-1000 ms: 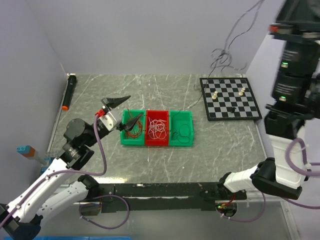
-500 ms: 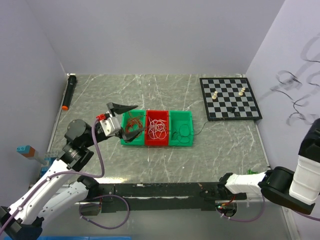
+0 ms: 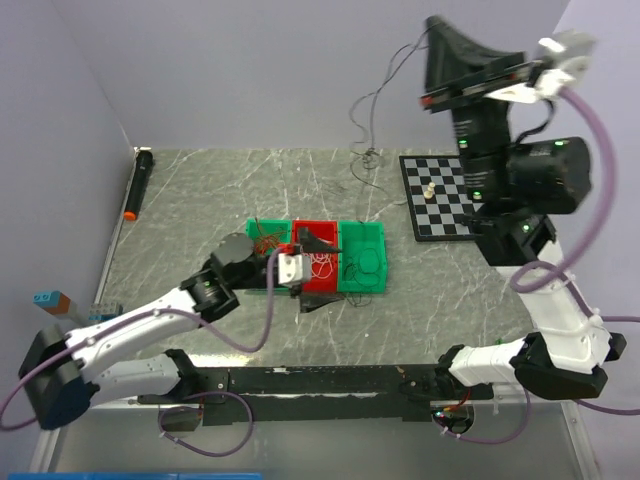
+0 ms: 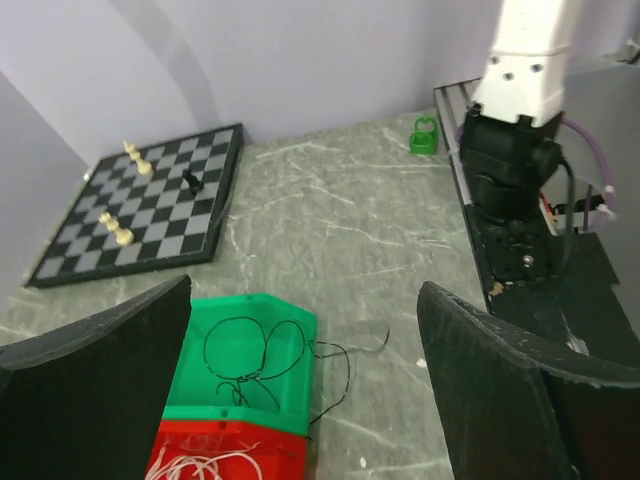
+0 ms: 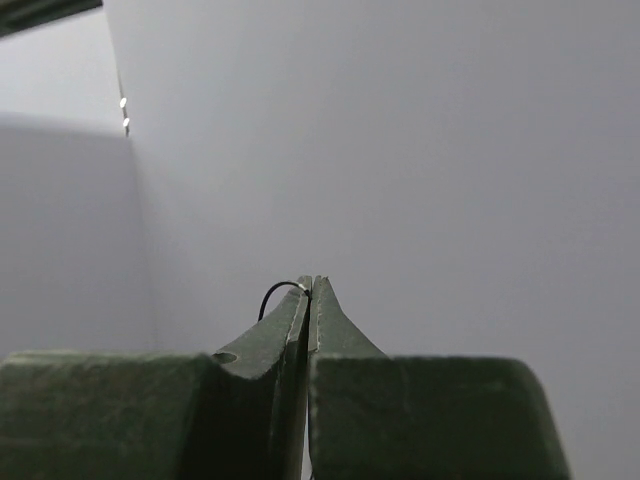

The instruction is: Untangle the cables

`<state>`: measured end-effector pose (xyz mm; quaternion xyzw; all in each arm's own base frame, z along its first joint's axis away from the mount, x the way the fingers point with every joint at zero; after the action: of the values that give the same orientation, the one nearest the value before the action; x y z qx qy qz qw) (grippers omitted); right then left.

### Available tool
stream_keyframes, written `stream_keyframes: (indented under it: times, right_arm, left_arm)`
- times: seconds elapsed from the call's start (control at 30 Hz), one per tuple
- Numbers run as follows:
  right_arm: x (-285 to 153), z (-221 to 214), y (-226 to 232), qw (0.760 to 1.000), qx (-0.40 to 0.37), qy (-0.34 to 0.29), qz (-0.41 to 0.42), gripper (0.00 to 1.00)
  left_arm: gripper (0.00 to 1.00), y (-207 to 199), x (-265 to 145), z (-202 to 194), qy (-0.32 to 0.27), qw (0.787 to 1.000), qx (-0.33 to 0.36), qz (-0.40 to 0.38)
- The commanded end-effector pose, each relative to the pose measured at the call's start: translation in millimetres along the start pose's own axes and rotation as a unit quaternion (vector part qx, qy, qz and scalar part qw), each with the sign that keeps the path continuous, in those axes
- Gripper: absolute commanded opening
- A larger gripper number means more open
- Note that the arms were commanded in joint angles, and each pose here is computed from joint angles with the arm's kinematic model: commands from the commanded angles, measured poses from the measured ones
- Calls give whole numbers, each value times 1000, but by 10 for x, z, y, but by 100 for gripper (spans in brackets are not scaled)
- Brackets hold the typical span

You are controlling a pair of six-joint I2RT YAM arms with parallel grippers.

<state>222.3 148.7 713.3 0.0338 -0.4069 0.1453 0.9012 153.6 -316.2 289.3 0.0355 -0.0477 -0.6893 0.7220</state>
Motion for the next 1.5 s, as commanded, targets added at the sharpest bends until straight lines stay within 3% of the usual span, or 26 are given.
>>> stream_keyframes:
  times: [0.0, 0.1, 0.17, 0.23, 0.27, 0.3, 0.37, 0.57, 0.77, 0.8, 0.83, 0.87, 1.07, 1.2, 1.3, 1.4, 1.43, 1.47]
  right_arm:
    - [-154, 244, -40, 997, 68, -28, 11, 0]
    - [-214, 237, -35, 997, 74, -26, 17, 0]
    - [-260, 252, -42, 997, 73, -26, 20, 0]
    - [-310, 281, -65, 997, 71, -27, 22, 0]
    - [-342, 302, -83, 997, 69, -28, 23, 0]
    - [-381, 327, -107, 997, 69, -29, 23, 0]
    - [-442, 336, -135, 997, 67, -28, 22, 0]
    - [-637, 225, -191, 998, 55, -8, 18, 0]
    - [-767, 142, -246, 999, 46, 4, 9, 0]
    - [-779, 141, -246, 999, 46, 4, 9, 0]
    - [-783, 146, -246, 999, 47, 4, 10, 0]
    - [-783, 149, -240, 999, 47, 4, 13, 0]
    - [-770, 151, -199, 998, 55, 6, 22, 0]
    - [-767, 164, -164, 997, 67, 3, 30, 0]
    - [-762, 169, -150, 997, 71, 5, 34, 0]
    - [-785, 152, -170, 997, 65, 10, 31, 0]
    - [-802, 125, -181, 998, 60, 14, 28, 0]
    - [-821, 88, -186, 998, 54, 19, 27, 0]
  left_arm:
    - [99, 174, 260, 148, -37, 999, -15, 26]
    - [96, -105, 413, 19, -8, 998, -21, -54]
    - [83, -24, 492, -24, -18, 1000, -9, -22]
    - [52, 90, 534, -41, -28, 1000, 10, 10]
    - [27, 120, 550, -57, -28, 999, 22, 20]
    - [17, 148, 569, -58, -28, 999, 32, 25]
    - [16, 139, 625, -25, -31, 999, 37, 18]
    - [1, -123, 786, 430, -75, 996, 16, -52]
    - [1, -382, 809, 812, -97, 989, -19, -109]
    - [20, -454, 796, 773, -81, 988, -24, -131]
    - [71, -488, 792, 665, -57, 988, -31, -141]
    - [99, -501, 790, 536, -35, 988, -35, -143]
    - [97, -451, 739, -325, 65, 990, 15, -128]
    - [99, -308, 880, -454, 59, 994, 2, -87]
    - [75, -155, 1022, -438, 40, 998, 18, -55]
    - [15, -65, 1092, -200, 11, 998, 38, -39]
    - [3, -53, 1085, -103, 2, 998, 48, -38]
    - [1, -75, 1056, -9, 3, 997, 55, -46]
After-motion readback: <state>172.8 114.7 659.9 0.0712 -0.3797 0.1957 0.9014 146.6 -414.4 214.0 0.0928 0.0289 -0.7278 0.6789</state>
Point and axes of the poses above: each gripper's point midway between its finger pads, its own x axis out along the fingers, its own y axis along the line the jaws close on, z = x × y, the point moved 2 cm from there along -x, back along the fingers, and after that the axes turned 10 degrees about -x, right-handed, at the moved point
